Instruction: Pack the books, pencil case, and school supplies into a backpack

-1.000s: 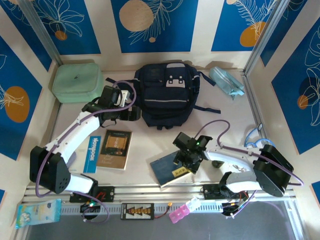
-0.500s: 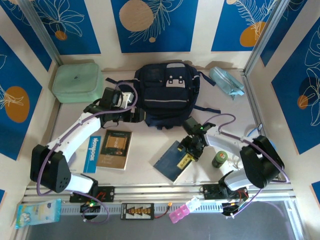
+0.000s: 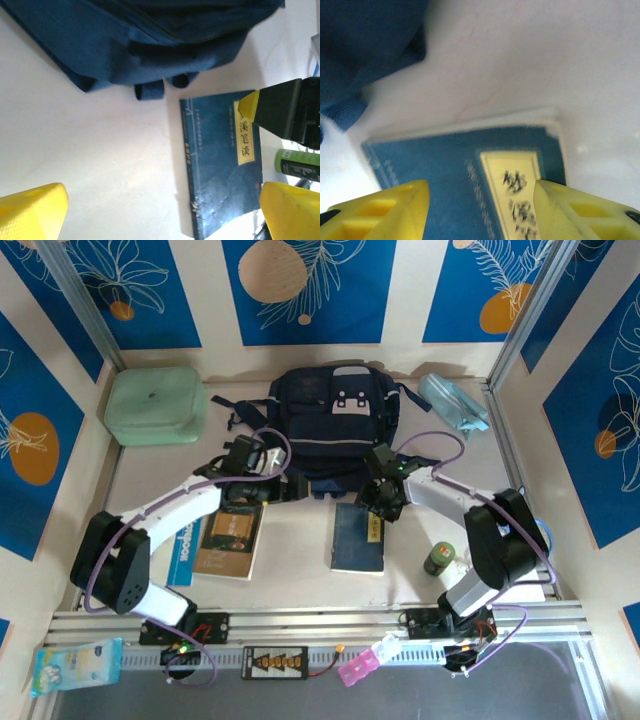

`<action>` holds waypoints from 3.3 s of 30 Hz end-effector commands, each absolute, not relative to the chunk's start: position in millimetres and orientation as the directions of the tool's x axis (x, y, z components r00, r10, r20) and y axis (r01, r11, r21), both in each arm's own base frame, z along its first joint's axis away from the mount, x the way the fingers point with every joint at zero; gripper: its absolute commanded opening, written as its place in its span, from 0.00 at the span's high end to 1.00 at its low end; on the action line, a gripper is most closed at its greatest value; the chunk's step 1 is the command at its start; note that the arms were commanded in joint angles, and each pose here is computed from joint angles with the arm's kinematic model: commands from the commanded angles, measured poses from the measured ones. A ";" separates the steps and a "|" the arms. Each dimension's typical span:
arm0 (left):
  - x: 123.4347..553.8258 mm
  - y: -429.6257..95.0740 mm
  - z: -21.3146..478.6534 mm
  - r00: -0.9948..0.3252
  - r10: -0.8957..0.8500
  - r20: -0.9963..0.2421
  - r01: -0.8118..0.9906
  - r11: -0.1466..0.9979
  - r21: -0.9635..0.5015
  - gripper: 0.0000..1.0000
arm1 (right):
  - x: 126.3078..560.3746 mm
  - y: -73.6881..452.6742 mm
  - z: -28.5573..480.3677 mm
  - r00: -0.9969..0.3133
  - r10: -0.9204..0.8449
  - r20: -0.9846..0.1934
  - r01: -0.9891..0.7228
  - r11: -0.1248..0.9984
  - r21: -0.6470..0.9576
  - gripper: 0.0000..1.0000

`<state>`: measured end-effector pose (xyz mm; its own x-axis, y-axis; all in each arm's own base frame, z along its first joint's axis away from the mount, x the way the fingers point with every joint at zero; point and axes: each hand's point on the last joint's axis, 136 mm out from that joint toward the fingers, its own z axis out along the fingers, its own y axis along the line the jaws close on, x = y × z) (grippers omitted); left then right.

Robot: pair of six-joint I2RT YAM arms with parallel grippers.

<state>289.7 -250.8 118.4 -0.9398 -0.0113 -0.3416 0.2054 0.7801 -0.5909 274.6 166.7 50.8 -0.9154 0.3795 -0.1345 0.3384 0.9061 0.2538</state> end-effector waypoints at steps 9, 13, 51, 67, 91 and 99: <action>248.6 -317.8 87.2 -0.974 -0.058 -0.221 0.105 0.746 -0.657 0.07 | 199.4 149.1 35.9 -0.950 0.309 -0.044 0.299 0.941 0.159 0.55; 239.4 -330.9 74.9 -0.980 -0.027 -0.198 0.107 0.764 -0.636 0.13 | 199.7 145.3 31.3 -0.956 0.289 -0.048 0.280 0.950 0.136 0.59; 223.4 -361.0 29.1 -0.997 0.050 -0.061 0.076 0.808 -0.584 0.48 | 200.1 140.9 -2.4 -0.948 0.314 0.040 0.317 0.944 0.087 0.80; 220.4 -387.0 73.8 -0.990 0.064 -0.128 0.139 0.634 -0.761 0.55 | 198.3 141.8 -5.8 -0.945 0.326 0.038 0.328 0.939 0.100 0.83; 215.6 -372.8 98.0 -0.972 0.030 -0.234 0.201 0.627 -0.753 0.94 | 202.0 130.8 17.1 -0.939 0.336 -0.072 0.330 0.941 0.079 0.75; 228.7 -350.6 169.9 -0.887 0.038 -0.461 0.372 0.649 -0.663 1.00 | 232.7 149.5 104.2 -0.890 0.367 -0.268 0.239 0.880 0.411 0.42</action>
<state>220.4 -354.5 131.7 -0.9450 0.0236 -0.3261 0.2623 0.6502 -0.7130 224.6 145.1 80.3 -0.9099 0.3559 -0.2130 0.2826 0.9079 0.3096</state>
